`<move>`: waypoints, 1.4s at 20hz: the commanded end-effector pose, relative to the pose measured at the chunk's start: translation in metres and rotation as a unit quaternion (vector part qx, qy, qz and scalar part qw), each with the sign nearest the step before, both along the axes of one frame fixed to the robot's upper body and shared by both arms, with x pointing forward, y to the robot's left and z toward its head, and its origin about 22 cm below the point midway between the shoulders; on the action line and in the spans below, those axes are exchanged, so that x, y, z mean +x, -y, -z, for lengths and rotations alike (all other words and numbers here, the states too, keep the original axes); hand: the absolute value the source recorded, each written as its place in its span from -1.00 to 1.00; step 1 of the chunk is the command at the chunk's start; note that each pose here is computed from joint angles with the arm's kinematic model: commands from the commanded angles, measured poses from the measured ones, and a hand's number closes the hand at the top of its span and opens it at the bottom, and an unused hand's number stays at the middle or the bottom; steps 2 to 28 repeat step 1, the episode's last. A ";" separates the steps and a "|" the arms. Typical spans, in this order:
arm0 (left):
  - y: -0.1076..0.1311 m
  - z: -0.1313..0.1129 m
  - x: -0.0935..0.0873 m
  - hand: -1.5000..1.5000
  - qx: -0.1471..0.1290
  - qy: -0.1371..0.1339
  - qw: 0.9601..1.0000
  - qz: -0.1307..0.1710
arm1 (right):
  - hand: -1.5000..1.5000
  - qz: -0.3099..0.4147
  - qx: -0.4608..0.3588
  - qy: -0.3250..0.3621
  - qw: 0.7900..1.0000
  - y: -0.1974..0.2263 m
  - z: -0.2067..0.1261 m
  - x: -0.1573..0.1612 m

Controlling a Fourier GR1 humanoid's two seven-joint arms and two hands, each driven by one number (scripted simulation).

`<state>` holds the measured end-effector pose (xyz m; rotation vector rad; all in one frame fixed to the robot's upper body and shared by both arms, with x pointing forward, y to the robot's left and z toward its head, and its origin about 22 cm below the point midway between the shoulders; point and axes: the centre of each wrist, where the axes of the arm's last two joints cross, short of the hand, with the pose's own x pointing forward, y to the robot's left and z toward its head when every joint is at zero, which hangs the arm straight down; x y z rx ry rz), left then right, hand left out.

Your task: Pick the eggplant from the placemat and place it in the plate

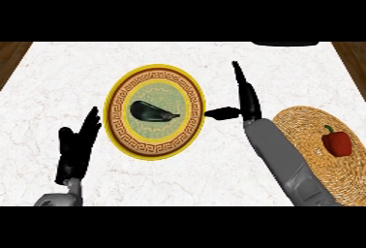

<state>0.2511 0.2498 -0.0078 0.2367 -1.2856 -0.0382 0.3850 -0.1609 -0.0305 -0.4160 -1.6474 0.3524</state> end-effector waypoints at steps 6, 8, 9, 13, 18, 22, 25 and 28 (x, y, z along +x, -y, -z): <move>-0.012 0.004 0.004 0.00 0.006 -0.002 1.000 -0.005 | -1.00 0.010 -0.018 -0.007 1.000 0.011 -0.009 0.001; -0.012 0.004 0.004 0.00 0.006 -0.002 1.000 -0.005 | -1.00 0.010 -0.018 -0.007 1.000 0.011 -0.009 0.001; -0.012 0.004 0.004 0.00 0.006 -0.002 1.000 -0.005 | -1.00 0.010 -0.018 -0.007 1.000 0.011 -0.009 0.001; -0.012 0.004 0.004 0.00 0.006 -0.002 1.000 -0.005 | -1.00 0.010 -0.018 -0.007 1.000 0.011 -0.009 0.001; -0.012 0.004 0.004 0.00 0.006 -0.002 1.000 -0.005 | -1.00 0.010 -0.018 -0.007 1.000 0.011 -0.009 0.001; -0.012 0.004 0.004 0.00 0.006 -0.002 1.000 -0.005 | -1.00 0.010 -0.018 -0.007 1.000 0.011 -0.009 0.001; -0.012 0.004 0.004 0.00 0.006 -0.002 1.000 -0.005 | -1.00 0.010 -0.018 -0.007 1.000 0.011 -0.009 0.001; -0.012 0.004 0.004 0.00 0.006 -0.002 1.000 -0.005 | -1.00 0.010 -0.018 -0.007 1.000 0.011 -0.009 0.001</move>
